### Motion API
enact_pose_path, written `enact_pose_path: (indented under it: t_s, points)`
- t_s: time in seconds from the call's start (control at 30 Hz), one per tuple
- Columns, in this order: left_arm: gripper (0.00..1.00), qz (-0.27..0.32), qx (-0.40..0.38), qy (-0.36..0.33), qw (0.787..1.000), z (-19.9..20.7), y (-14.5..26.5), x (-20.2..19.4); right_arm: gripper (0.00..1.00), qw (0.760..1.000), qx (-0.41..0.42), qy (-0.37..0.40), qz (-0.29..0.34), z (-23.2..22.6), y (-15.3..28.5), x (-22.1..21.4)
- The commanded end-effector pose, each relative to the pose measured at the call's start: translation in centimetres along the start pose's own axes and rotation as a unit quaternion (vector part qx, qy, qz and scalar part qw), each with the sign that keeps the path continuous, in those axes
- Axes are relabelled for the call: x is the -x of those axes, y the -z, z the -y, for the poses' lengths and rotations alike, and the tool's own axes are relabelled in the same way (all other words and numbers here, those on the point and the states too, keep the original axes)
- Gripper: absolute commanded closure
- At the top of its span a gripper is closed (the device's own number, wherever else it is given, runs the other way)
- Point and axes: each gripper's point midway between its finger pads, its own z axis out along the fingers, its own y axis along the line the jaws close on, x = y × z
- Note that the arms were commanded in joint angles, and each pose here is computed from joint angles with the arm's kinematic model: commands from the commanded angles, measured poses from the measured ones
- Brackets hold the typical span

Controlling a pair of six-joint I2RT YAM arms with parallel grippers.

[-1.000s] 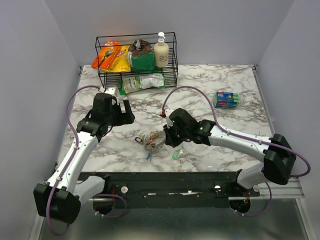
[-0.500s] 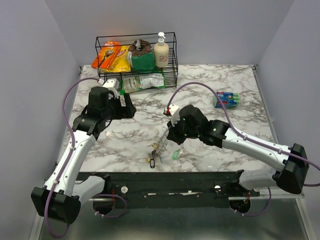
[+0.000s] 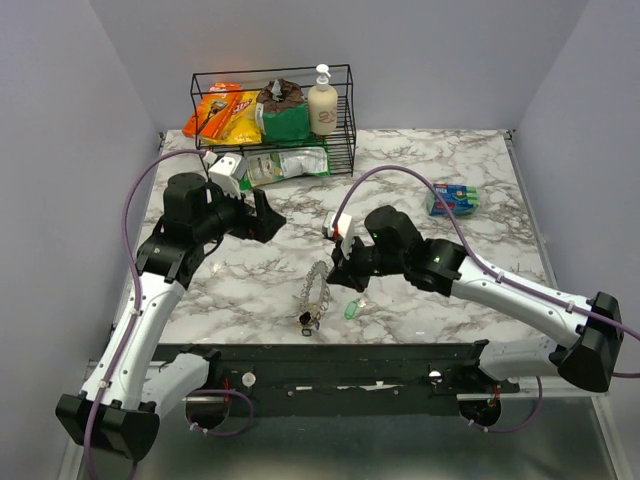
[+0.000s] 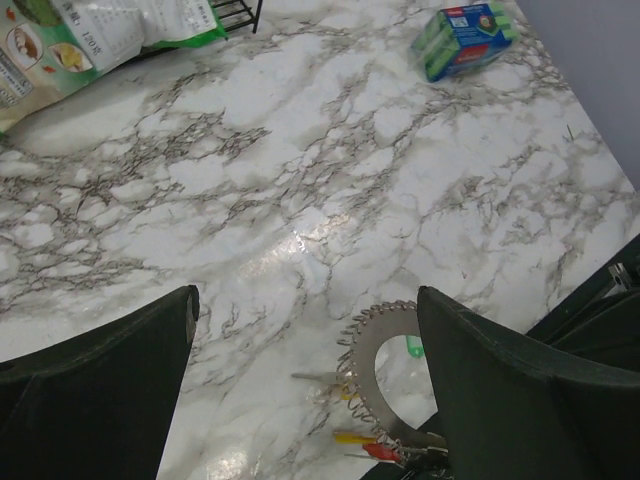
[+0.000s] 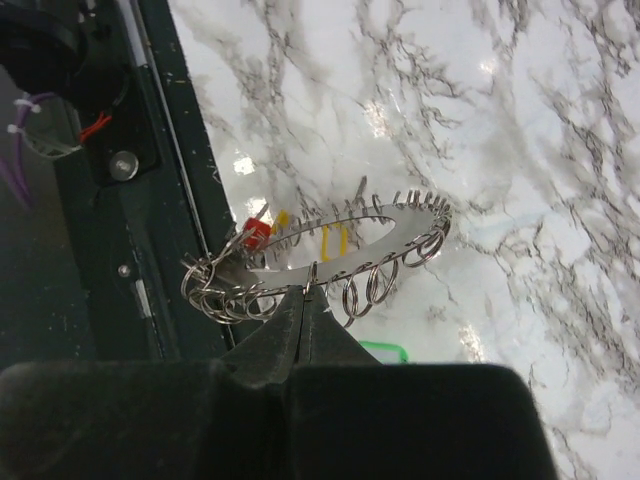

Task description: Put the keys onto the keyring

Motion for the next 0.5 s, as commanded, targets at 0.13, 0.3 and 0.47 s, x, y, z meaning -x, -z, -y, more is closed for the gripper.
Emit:
enact_pose_path:
  t_s: [0.13,0.3,0.47]
  points:
    - [0.02,0.032,-0.104,-0.059,0.992,4.0,1.6,1.7,0.99,0.984,0.103,0.094,0.111,-4.3,3.1,7.5]
    - [0.02,0.04,-0.144,-0.073,0.986,5.5,2.1,2.0,0.99,0.976,0.131,0.115,0.134,-5.7,4.6,9.1]
    - [0.02,0.046,-0.202,-0.091,0.974,7.6,3.3,1.9,0.99,0.971,0.142,0.131,0.143,-6.1,5.4,10.0]
